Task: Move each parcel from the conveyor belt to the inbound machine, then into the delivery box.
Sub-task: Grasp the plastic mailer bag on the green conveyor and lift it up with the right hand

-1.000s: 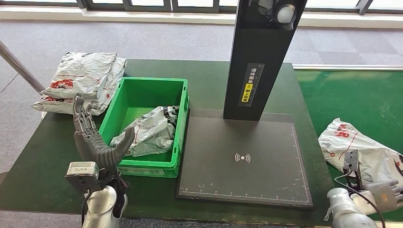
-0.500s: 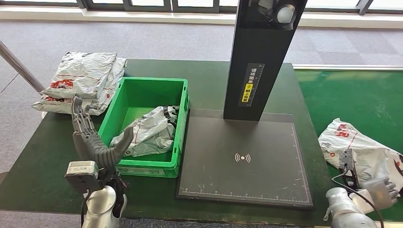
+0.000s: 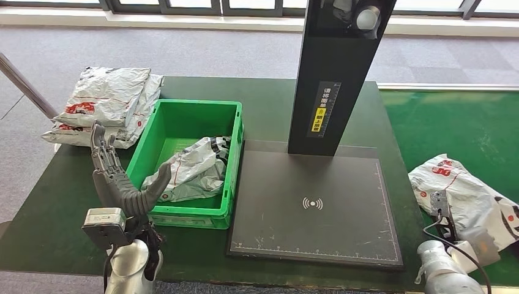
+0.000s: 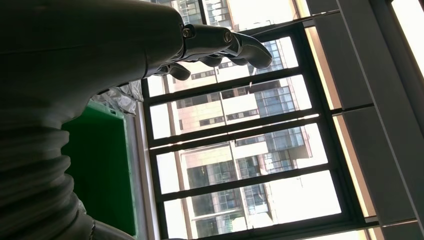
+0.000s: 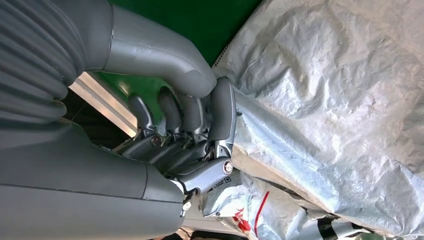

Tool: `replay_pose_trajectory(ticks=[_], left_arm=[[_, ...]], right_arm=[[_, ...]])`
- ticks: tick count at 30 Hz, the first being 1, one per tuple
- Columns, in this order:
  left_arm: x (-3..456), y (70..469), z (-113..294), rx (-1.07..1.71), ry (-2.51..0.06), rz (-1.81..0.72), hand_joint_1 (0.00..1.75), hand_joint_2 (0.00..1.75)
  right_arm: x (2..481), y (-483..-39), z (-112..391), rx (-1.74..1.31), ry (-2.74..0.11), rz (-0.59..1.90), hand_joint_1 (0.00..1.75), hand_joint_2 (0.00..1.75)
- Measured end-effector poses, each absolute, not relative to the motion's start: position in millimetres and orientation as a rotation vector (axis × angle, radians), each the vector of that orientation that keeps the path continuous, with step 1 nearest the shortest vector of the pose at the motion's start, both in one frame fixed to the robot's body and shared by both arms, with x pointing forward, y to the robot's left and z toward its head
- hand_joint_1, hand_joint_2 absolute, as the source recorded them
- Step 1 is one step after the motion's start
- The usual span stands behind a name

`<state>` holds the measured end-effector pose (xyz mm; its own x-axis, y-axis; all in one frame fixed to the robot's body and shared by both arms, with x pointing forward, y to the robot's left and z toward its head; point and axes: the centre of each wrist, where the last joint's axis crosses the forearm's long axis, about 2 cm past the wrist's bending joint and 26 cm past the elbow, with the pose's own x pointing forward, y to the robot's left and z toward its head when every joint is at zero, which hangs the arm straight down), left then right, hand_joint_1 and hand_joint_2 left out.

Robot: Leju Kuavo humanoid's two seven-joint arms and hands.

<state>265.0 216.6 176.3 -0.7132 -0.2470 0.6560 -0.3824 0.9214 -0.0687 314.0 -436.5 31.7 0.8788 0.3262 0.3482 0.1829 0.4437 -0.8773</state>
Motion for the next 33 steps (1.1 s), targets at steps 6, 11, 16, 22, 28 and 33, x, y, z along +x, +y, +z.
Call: replay_pose_trajectory(ticks=[6,11,16,22,28,33], left_arm=[[265.0,216.6,176.3,0.446,-2.397,0.262,0.00,1.75],[265.0,216.9,176.2,0.448,-2.396,0.264,0.00,1.75],[265.2,217.2,176.3,0.447,-2.396,0.261,0.00,1.75],[265.9,219.2,176.2,0.459,-2.394,0.264,0.00,1.75],[265.8,220.1,175.9,0.477,-2.387,0.282,0.00,1.75],[265.6,220.2,175.7,0.481,-2.386,0.286,0.00,1.75]], right_arm=[[314.1,-436.3,31.8,-1.121,-0.517,0.094,1.75,1.75],[314.4,-435.5,31.7,-1.120,-0.518,0.094,1.75,1.75],[314.6,-435.0,31.5,-1.109,-0.524,0.104,1.75,1.75],[317.8,-434.4,35.0,-1.141,-0.645,0.122,1.75,1.75],[346.8,-427.8,63.8,-1.240,-1.059,0.181,1.75,1.75],[353.5,-425.0,70.6,-1.248,-1.074,0.153,1.75,1.75]])
